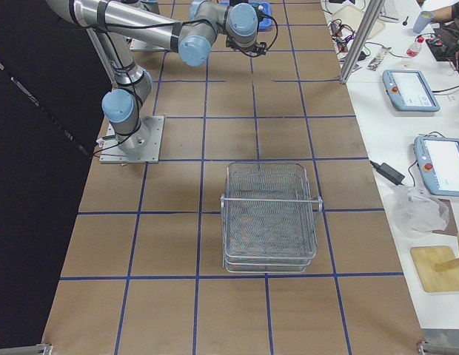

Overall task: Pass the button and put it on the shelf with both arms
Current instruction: 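Grasp the button's red cap with the right gripper beside the left gripper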

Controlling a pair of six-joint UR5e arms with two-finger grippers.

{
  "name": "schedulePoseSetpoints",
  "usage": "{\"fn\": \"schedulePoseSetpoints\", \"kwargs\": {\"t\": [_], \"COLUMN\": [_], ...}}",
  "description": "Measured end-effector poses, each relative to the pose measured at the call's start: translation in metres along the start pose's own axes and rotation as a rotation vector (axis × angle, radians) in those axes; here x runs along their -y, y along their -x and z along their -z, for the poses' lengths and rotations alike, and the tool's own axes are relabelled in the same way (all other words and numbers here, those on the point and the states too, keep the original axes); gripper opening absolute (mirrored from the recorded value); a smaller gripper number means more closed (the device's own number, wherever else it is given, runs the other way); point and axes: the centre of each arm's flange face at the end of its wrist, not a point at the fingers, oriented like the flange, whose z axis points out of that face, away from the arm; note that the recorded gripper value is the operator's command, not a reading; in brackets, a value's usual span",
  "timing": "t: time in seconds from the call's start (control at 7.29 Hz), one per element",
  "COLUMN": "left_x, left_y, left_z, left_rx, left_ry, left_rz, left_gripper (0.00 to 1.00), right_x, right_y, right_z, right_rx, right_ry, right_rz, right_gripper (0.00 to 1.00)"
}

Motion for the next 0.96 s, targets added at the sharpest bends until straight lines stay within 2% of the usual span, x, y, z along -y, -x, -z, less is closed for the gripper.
{"fn": "schedulePoseSetpoints", "kwargs": {"t": [0.27,0.55,0.96], "left_x": [-0.001,-0.003,-0.004], "left_y": [0.001,0.004,0.005], "left_z": [0.001,-0.001,-0.003], "left_rx": [0.001,-0.002,-0.006], "left_ry": [-0.005,-0.004,-0.002], "left_rz": [0.016,0.077,0.118], "left_gripper": [0.00,0.00,0.00], "right_x": [0.014,0.026,0.040], "right_y": [0.006,0.013,0.022], "right_z": [-0.008,-0.014,-0.025], "right_rx": [0.018,0.031,0.054], "right_ry": [-0.026,-0.050,-0.055], "right_rz": [0.027,0.050,0.088], "right_gripper": [1.00,1.00,1.00]}}
